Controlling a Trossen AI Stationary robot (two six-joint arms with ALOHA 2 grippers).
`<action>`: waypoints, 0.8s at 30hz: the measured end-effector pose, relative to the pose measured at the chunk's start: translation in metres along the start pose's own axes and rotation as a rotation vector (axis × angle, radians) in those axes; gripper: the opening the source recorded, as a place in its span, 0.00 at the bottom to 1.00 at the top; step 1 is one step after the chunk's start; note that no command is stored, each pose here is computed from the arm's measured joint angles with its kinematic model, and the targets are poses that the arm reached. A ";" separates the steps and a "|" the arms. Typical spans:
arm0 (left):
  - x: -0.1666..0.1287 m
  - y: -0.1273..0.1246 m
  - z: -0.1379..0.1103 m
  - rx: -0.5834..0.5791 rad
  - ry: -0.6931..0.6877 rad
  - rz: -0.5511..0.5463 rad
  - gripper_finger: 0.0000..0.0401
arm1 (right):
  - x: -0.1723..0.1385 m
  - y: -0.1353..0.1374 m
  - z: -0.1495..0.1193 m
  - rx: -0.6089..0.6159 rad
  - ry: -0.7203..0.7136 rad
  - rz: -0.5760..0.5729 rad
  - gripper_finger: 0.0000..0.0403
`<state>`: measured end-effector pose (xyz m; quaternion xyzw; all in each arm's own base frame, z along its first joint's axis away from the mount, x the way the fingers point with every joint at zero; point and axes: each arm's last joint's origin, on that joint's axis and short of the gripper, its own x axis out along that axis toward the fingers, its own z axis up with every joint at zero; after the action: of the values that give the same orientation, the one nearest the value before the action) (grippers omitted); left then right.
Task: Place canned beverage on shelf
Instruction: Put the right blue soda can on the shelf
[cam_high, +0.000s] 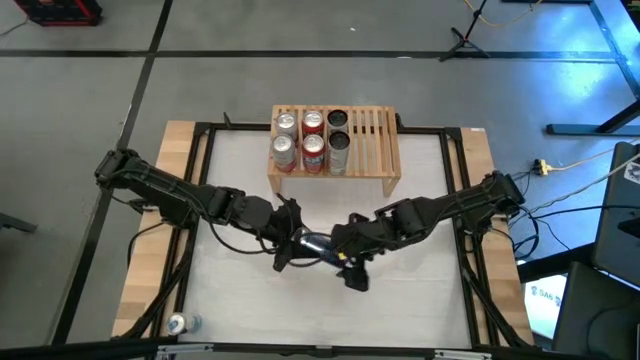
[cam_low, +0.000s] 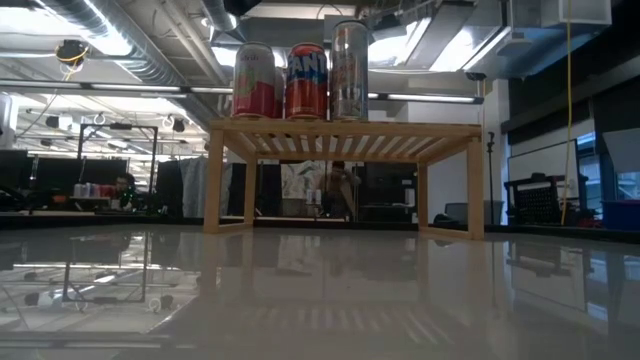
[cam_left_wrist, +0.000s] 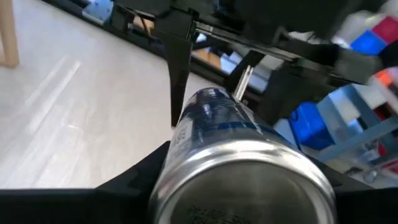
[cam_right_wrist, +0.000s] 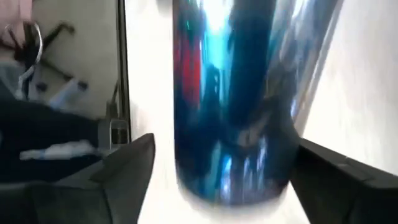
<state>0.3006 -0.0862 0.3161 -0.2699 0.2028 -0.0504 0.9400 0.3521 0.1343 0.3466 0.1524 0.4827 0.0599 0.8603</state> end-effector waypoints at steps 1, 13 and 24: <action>-0.004 -0.001 0.003 -0.003 -0.015 -0.009 0.53 | -0.006 0.000 -0.003 0.003 0.017 0.003 0.84; -0.074 -0.038 0.034 0.071 -0.357 -0.139 0.54 | -0.113 0.029 -0.043 -0.115 -0.341 -0.146 0.88; -0.092 -0.055 0.058 0.173 -0.675 -0.268 0.54 | -0.104 -0.013 -0.053 -0.080 -1.017 -0.053 0.84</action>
<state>0.2406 -0.0862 0.4225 -0.2152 -0.1607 -0.0981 0.9583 0.2521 0.1064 0.4009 0.1168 0.0041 -0.0253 0.9928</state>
